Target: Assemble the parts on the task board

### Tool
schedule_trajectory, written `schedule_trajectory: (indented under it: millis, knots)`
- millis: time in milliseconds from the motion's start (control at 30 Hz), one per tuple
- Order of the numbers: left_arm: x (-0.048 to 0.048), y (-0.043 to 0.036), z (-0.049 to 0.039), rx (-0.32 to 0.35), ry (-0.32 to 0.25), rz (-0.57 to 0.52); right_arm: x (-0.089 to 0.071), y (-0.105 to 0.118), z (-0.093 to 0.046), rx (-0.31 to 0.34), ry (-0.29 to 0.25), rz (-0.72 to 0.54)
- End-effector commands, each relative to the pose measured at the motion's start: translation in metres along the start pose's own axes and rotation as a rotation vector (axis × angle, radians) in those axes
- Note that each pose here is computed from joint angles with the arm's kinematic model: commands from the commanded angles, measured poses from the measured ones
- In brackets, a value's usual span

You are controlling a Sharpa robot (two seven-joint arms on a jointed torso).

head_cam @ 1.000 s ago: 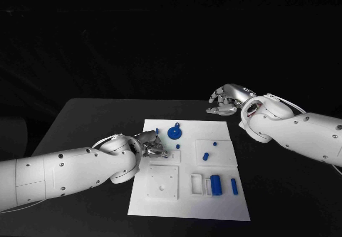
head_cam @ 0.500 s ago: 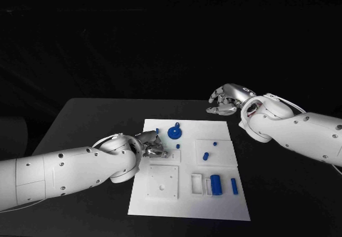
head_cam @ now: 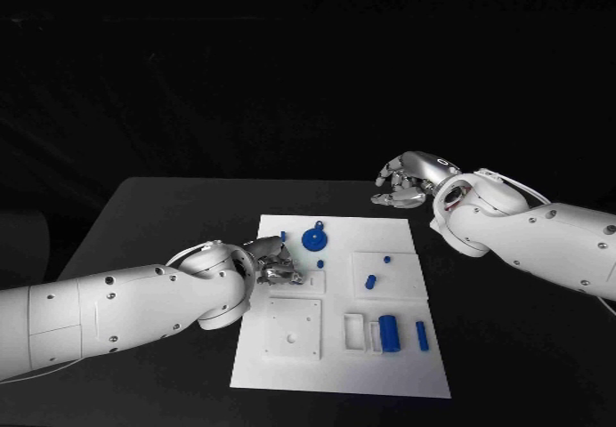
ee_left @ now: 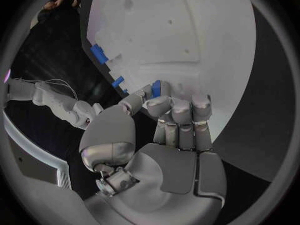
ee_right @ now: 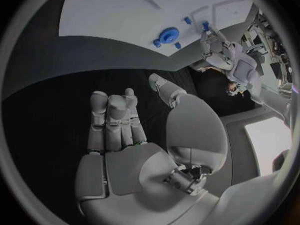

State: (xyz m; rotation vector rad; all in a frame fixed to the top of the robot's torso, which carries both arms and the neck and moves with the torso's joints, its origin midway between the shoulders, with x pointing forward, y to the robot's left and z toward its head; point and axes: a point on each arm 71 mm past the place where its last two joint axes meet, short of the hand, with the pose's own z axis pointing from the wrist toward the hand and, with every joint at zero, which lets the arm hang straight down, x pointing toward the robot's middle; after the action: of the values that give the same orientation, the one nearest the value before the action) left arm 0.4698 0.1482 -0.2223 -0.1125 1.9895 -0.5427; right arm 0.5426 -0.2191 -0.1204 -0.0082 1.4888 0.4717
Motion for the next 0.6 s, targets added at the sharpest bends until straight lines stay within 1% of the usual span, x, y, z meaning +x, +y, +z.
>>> schedule_trajectory:
  millis: [33, 300, 600]
  knots:
    - [0.0053, -0.0016, -0.0001, 0.004, 0.039, 0.001, 0.0006, 0.0005, 0.0001, -0.004, 0.012, -0.005]
    - [0.0059, -0.0021, 0.0001, 0.003, 0.045, 0.004, 0.0007, 0.0007, 0.0002, -0.005, 0.013, -0.005]
    - [0.0047, -0.0011, 0.0003, -0.001, 0.033, 0.005, 0.0009, 0.0007, 0.0004, -0.005, 0.014, -0.006]
